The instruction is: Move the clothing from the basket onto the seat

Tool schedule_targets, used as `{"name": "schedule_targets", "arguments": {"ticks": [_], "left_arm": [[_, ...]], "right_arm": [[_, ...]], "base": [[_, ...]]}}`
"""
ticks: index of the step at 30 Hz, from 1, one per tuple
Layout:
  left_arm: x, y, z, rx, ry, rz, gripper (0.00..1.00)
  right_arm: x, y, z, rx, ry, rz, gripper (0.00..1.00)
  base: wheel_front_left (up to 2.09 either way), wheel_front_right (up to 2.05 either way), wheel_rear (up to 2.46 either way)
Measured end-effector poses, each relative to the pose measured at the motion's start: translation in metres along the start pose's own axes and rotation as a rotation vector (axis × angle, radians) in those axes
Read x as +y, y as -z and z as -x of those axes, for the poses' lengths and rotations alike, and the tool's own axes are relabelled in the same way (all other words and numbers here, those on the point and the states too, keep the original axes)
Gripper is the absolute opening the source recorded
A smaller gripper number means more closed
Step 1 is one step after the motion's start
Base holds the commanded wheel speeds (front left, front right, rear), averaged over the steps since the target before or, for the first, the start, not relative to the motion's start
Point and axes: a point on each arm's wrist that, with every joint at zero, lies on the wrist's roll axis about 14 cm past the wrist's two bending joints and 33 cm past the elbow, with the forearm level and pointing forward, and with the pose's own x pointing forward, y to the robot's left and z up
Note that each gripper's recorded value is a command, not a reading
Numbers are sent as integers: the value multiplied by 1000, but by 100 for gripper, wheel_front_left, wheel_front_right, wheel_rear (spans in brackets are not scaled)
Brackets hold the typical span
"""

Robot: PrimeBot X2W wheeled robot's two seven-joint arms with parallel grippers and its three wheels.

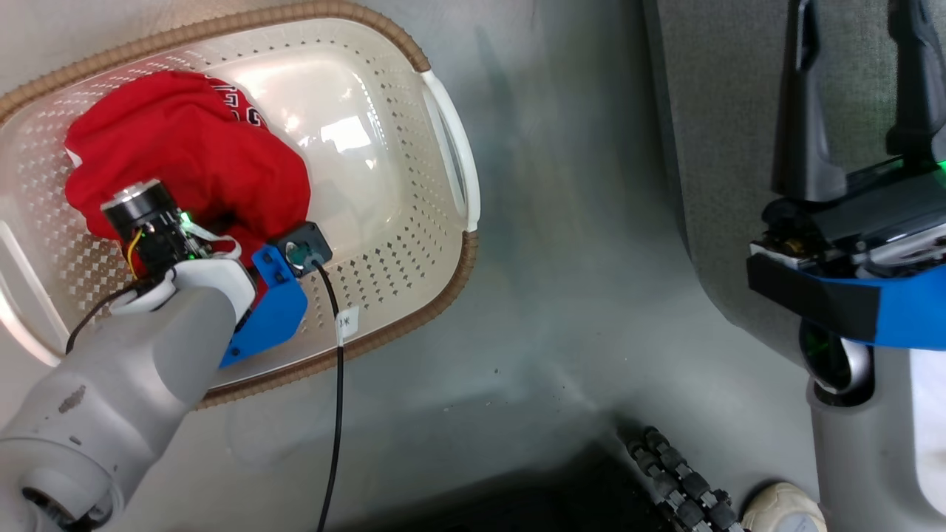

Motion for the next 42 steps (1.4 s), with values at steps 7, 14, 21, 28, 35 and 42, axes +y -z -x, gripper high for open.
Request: {"name": "schedule_targets", "arguments": {"ticks": [7, 14, 21, 28, 35, 42], "left_arm": [[2, 6, -11, 37, 7, 1, 0], [3, -1, -5, 19, -1, 5, 0], [10, -17, 13, -60, -32, 23, 0], [16, -49, 44, -201, -70, 88, 0], [30, -76, 92, -359, -145, 182, 0], [39, -95, 146, -510, -238, 273, 0]], "right_arm": [[-4, 1, -1, -10, 9, 15, 100], [-4, -4, -3, -24, 11, 13, 100], [0, -17, -3, -47, 3, 4, 100], [4, -35, -1, -72, -1, -3, 100], [12, -62, 6, -108, -15, -4, 100], [22, -89, 18, -144, -35, -13, 100]], "base": [[0, 0, 0], [0, 0, 0], [0, 0, 0], [0, 0, 0], [0, 0, 0], [0, 0, 0]]}}
